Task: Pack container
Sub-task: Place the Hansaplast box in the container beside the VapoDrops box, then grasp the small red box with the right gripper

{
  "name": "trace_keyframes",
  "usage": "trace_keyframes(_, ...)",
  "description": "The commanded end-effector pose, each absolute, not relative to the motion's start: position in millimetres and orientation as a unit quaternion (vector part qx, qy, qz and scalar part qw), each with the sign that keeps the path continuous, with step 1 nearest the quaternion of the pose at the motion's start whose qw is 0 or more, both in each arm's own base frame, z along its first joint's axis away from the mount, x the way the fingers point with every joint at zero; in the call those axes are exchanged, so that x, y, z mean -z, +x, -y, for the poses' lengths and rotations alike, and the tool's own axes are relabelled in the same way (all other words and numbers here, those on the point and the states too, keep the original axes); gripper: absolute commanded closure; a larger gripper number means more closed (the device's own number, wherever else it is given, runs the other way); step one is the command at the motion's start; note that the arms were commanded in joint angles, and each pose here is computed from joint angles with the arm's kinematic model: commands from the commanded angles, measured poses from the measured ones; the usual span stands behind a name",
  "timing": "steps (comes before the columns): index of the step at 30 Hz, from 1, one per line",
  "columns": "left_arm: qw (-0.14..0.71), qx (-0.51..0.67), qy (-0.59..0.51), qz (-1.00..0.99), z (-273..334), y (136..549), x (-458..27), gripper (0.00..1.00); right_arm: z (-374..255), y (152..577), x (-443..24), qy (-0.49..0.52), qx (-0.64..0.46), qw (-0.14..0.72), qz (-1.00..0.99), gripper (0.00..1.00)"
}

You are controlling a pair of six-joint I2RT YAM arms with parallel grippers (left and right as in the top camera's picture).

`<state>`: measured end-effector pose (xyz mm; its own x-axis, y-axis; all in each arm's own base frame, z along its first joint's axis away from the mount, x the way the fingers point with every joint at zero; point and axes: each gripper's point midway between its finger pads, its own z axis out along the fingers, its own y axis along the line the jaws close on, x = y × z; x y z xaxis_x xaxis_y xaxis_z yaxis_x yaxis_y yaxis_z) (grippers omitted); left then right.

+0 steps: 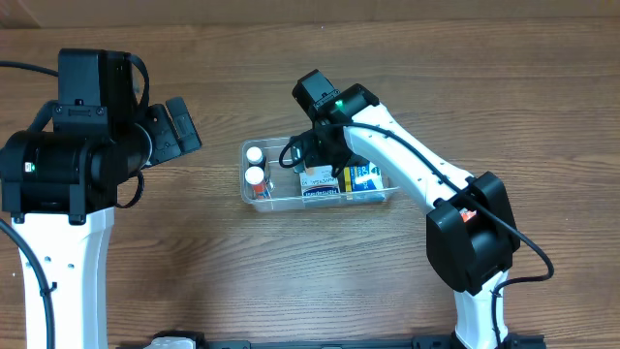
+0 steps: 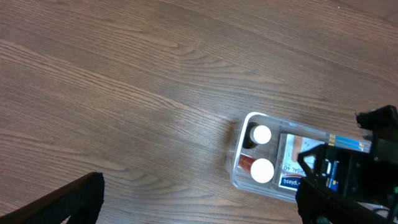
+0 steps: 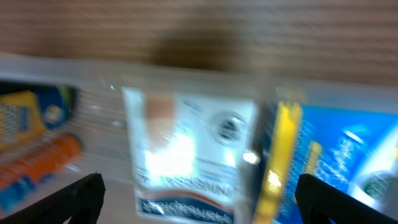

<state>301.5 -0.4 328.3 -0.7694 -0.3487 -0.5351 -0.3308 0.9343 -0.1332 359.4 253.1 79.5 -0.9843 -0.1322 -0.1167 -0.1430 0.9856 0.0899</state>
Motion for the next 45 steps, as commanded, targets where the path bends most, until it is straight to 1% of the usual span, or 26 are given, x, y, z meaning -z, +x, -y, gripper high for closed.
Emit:
trace_keyframes(1, 0.289, 0.009, -0.173, -0.941, -2.1, 302.8, -329.9, 0.0, -211.5, 391.1, -187.3, -0.025, -0.029, 0.183, -0.982, 0.0)
trace_keyframes(2, 0.289, 0.009, -0.173, -0.941, -2.1, 302.8, -329.9, 0.0, -173.2, 397.7, -233.2, 0.036, -0.018, 0.234, -0.971, 0.0)
trace_keyframes(3, 0.289, 0.009, -0.173, -0.941, -2.1, 302.8, -329.9, 0.0, -144.3, 398.6, -258.2, 0.075, -0.023, 0.258, -0.963, 0.0)
trace_keyframes(4, 0.289, 0.009, -0.173, -0.941, -2.1, 302.8, -329.9, 0.0, -116.7, 396.7, -271.2, 0.114, -0.023, 0.266, -0.957, 0.0)
trace_keyframes(5, 0.289, 0.009, -0.173, -0.941, -2.1, 302.7, -329.9, 0.0, -72.0, 388.0, -277.4, 0.18, -0.009, 0.254, -0.95, 0.0)
trace_keyframes(6, 0.289, 0.009, -0.173, -0.941, -2.1, 302.7, -329.9, 0.0, -35.5, 376.3, -273.3, 0.234, 0.009, 0.228, -0.945, 0.0)
trace_keyframes(8, 0.289, 0.009, -0.173, -0.941, -2.1, 302.7, -329.9, 0.0, 3.4, 352.8, -258.7, 0.288, 0.022, 0.169, -0.942, 0.0)
trace_keyframes(10, 0.289, 0.009, -0.173, -0.941, -2.1, 302.7, -329.9, 0.0, 26.0, 330.7, -246.9, 0.311, 0.029, 0.133, -0.941, 0.0)
trace_keyframes(11, 0.289, 0.009, -0.173, -0.941, -2.1, 302.8, -329.9, 0.0, 34.2, 318.6, -242.0, 0.322, 0.032, 0.128, -0.937, 0.0)
trace_keyframes(14, 0.29, 0.01, -0.173, -0.941, -2.0, 303.1, -330.1, 0.0, 47.1, 292.0, -210.2, 0.347, 0.03, 0.121, -0.93, 0.0)
trace_keyframes(15, 0.29, 0.01, -0.173, -0.941, -2.0, 303.1, -330.1, 0.0, 46.8, 287.2, -191.9, 0.339, 0.019, 0.107, -0.934, 0.0)
trace_keyframes(16, 0.29, 0.01, -0.173, -0.941, -2.0, 303.1, -330.1, 0.0, 48.1, 280.6, -163.3, 0.338, 0.01, 0.08, -0.938, 0.0)
trace_keyframes(18, 0.29, 0.009, -0.173, -0.941, -2.1, 303.0, -330.0, 0.0, 54.2, 272.8, -121.2, 0.347, -0.006, 0.059, -0.936, 0.0)
trace_keyframes(20, 0.29, 0.01, -0.173, -0.941, -2.0, 303.1, -330.1, 0.0, 58.4, 264.2, -81.8, 0.323, -0.03, 0.05, -0.945, 0.0)
trace_keyframes(22, 0.29, 0.01, -0.173, -0.941, -2.0, 303.2, -330.2, 0.0, 60.5, 256.3, -62.4, 0.293, -0.027, 0.047, -0.955, 0.0)
trace_keyframes(24, 0.29, 0.01, -0.173, -0.941, -2.0, 303.1, -330.1, 0.0, 59.9, 253.3, -52.5, 0.266, -0.024, 0.044, -0.963, 0.0)
trace_keyframes(29, 0.29, 0.01, -0.173, -0.941, -2.0, 303.1, -330.1, 0.0, 62.5, 263.1, -48.3, 0.264, -0.024, 0.057, -0.963, 0.0)
trace_keyframes(39, 0.29, 0.01, -0.173, -0.941, -2.0, 303.1, -330.1, 0.0, 61.8, 261.7, 3.1, 0.266, -0.025, -0.012, -0.963, 0.0)
trace_keyframes(42, 0.29, 0.01, -0.173, -0.941, -2.0, 303.0, -330.1, 0.0, 61.4, 261.3, 5.2, 0.267, -0.026, -0.015, -0.963, 0.17)
trace_keyframes(45, 0.29, 0.01, -0.173, -0.941, -2.0, 303.1, -330.1, 0.0, 60.5, 261.6, 5.1, 0.266, -0.029, -0.015, -0.963, 0.31)
